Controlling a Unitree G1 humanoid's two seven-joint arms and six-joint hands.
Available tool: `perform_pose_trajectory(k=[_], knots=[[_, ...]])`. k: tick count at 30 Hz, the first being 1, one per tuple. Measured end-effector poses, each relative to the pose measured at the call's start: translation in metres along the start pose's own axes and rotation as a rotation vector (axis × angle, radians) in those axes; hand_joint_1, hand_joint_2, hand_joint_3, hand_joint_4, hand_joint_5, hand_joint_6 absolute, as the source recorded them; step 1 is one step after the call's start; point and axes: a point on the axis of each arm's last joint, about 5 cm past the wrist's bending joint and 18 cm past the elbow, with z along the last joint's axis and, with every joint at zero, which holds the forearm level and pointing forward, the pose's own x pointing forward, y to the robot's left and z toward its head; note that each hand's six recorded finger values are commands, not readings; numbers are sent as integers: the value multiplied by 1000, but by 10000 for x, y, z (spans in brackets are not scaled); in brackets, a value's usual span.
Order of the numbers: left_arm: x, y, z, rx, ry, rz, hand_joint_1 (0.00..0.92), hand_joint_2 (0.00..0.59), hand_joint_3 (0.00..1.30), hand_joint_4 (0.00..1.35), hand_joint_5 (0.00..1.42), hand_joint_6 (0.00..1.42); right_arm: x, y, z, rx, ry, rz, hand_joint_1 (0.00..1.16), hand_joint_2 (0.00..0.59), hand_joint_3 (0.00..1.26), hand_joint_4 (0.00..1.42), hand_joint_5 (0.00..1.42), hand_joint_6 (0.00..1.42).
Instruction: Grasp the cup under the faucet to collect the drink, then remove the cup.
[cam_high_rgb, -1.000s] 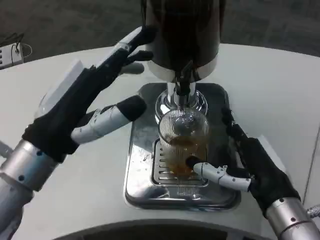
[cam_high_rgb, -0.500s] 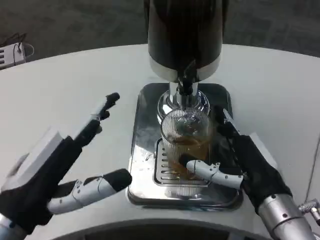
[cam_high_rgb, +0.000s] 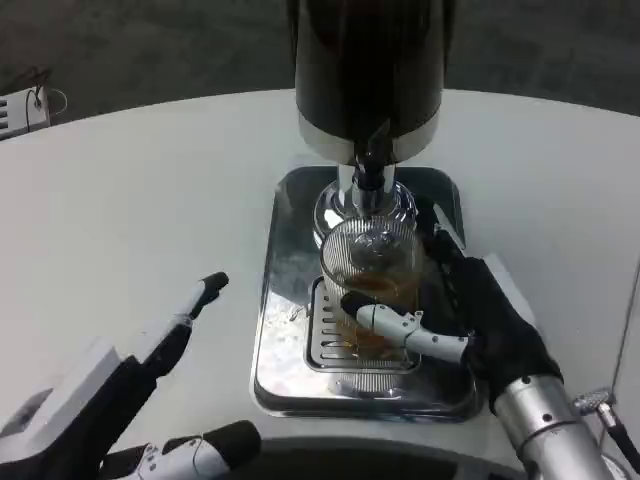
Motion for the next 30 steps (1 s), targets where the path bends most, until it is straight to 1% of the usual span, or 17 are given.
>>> perform_pose_trajectory(k=[4, 7, 10, 14, 18, 22, 27, 30], knots=[[-42, -14, 0, -1, 22, -21, 0, 42, 1, 0, 15, 140, 45, 36, 21, 8, -17, 4, 816, 209, 0, 0, 38, 48], [-60, -17, -5, -1, 35, -31, 0, 41, 5, 0, 15, 140, 67, 65, 12, 12, -14, 1, 816, 209, 0, 0, 42, 48], [-77, -20, -7, 0, 42, -42, 0, 39, 6, 0, 15, 140, 73, 88, 11, 9, -25, -1, 816, 209, 0, 0, 46, 48], [-89, -18, -13, 2, 54, -55, 0, 38, 17, 0, 23, 140, 80, 112, -6, 8, -28, -9, 823, 212, 0, 0, 51, 59], [-88, -6, -19, 7, 65, -68, 0, 39, 18, 0, 24, 140, 80, 141, -6, 1, -40, -28, 827, 213, 0, 0, 69, 70], [-88, -4, -24, 5, 74, -70, 0, 37, 18, 0, 25, 140, 82, 188, -14, 1, -51, -49, 829, 213, 0, 2, 82, 77], [-93, 0, -31, 5, 87, -84, 0, 36, 23, 0, 26, 140, 86, 251, -45, 7, -49, -73, 829, 213, 0, 10, 94, 90], [-98, -1, -33, 3, 94, -89, 0, 35, 26, 0, 26, 140, 91, 274, -64, 12, -50, -80, 829, 213, 0, 11, 96, 92]])
